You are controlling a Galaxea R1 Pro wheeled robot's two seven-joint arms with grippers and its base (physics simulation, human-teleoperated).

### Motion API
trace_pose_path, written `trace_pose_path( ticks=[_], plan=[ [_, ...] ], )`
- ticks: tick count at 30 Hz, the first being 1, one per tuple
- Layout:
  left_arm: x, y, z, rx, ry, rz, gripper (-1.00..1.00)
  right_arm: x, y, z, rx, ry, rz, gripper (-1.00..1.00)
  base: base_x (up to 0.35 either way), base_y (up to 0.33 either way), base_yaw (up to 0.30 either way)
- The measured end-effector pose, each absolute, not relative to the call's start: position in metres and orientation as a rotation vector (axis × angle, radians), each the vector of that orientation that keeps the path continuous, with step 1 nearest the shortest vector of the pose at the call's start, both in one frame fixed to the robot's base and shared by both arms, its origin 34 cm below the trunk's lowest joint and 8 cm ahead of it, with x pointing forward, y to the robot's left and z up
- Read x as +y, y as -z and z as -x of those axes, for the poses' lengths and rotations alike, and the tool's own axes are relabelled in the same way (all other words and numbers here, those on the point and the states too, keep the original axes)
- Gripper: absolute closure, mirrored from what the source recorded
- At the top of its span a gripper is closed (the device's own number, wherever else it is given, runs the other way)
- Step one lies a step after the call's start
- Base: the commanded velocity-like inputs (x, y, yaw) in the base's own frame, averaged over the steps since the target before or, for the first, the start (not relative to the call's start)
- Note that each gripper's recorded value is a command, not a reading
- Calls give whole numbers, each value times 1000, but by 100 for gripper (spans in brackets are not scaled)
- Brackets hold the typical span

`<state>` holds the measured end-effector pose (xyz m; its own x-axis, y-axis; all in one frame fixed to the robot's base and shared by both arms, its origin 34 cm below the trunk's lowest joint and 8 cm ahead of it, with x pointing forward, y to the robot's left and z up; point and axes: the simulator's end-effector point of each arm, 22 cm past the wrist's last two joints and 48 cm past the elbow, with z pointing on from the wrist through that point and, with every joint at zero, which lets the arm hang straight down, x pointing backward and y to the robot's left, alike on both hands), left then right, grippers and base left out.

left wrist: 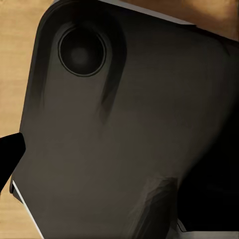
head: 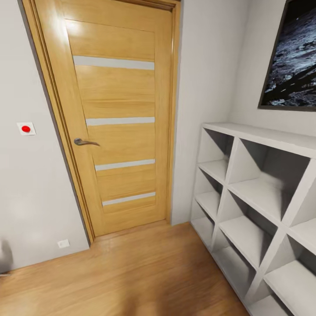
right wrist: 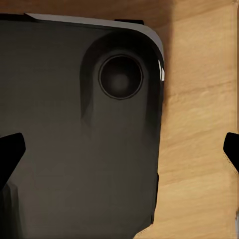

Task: Attach the digital camera to the camera tripod in the bedroom.

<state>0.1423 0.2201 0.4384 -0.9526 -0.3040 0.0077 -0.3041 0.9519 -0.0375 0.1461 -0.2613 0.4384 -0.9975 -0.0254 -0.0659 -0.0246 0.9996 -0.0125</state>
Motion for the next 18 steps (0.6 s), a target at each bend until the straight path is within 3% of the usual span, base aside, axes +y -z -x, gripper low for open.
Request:
trace_pose_path(
  ticks=[18],
  plan=[
    [220,-438,-142,-3101,-60,-485,-100,-255,-438,-144,3083,-7,41,-100,330,0,0]
  ],
)
